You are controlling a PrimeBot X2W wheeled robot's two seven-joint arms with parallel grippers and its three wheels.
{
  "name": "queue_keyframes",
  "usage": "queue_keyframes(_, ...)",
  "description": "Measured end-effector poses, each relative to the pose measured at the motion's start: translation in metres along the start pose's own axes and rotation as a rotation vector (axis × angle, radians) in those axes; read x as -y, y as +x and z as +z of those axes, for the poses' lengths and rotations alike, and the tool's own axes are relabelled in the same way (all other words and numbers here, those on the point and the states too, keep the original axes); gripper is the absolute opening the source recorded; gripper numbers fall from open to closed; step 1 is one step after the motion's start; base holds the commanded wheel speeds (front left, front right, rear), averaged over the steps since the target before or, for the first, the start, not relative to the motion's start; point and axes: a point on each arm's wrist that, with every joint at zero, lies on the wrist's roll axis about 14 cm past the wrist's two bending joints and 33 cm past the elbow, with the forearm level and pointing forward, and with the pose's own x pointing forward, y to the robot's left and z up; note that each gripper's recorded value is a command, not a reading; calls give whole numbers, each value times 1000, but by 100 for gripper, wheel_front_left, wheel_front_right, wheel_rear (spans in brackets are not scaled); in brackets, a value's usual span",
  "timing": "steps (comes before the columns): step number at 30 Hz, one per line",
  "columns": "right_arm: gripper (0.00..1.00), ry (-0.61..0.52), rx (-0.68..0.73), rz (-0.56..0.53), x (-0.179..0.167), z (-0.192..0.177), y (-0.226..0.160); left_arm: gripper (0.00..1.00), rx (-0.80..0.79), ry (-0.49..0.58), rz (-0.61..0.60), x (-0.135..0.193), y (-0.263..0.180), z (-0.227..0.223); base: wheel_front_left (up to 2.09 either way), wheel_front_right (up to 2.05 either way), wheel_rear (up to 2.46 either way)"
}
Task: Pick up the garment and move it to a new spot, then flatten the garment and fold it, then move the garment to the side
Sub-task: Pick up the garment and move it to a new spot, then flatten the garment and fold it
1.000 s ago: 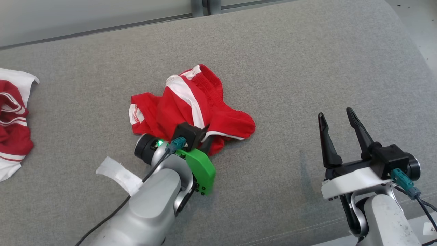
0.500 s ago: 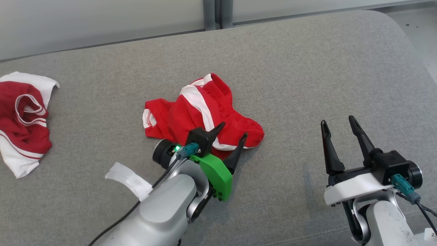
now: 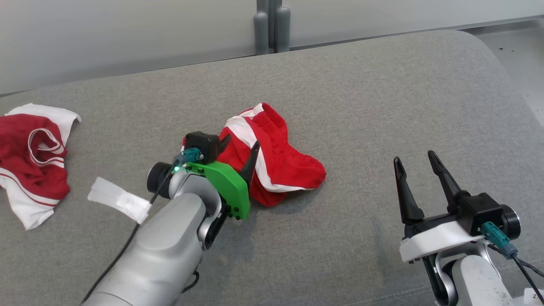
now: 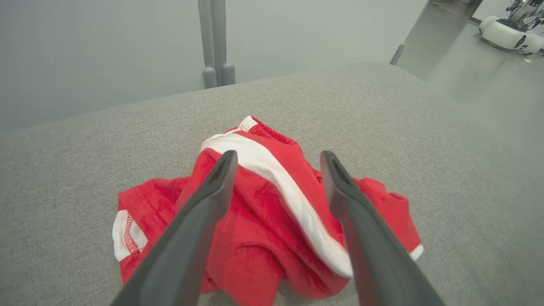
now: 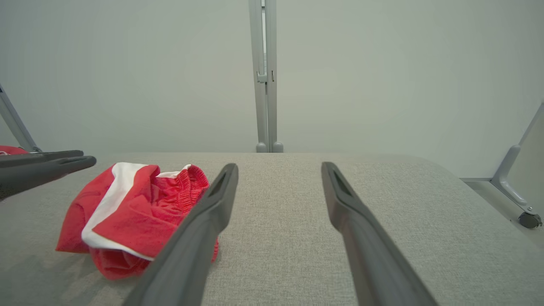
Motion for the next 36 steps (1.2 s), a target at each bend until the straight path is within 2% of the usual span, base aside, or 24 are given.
queue_keyframes(10,100,-23,-17,-59,21,-4,-8,100,-89,-6,75,-40,24,1,0,0,0)
queue_keyframes(18,100,-39,-46,-99,36,-13,-6,100,-176,-91,137,-66,45,-15,0,0,0)
queue_keyframes(27,100,-50,-78,-131,48,-24,-5,100,-332,-139,109,-62,55,-56,0,0,0)
queue_keyframes(28,100,-50,-79,-131,48,-24,-5,91,-347,-141,103,-61,54,-59,0,0,0)
queue_keyframes(29,100,-50,-80,-130,48,-25,-4,78,-357,-143,98,-59,54,-61,0,0,0)
queue_keyframes(30,100,-49,-79,-128,47,-25,-4,54,-361,-145,90,-57,53,-61,0,0,0)
queue_keyframes(32,100,-47,-77,-123,45,-25,-3,31,-362,-154,82,-54,53,-61,0,0,0)
queue_keyframes(33,100,-46,-76,-120,45,-24,-2,13,-362,-156,75,-52,53,-60,0,0,0)
queue_keyframes(34,100,-45,-75,-116,43,-24,-1,0,-359,-156,68,-50,53,-59,0,0,0)
queue_keyframes(36,100,-44,-71,-110,41,-23,0,0,-331,-155,61,-48,54,-54,0,0,0)
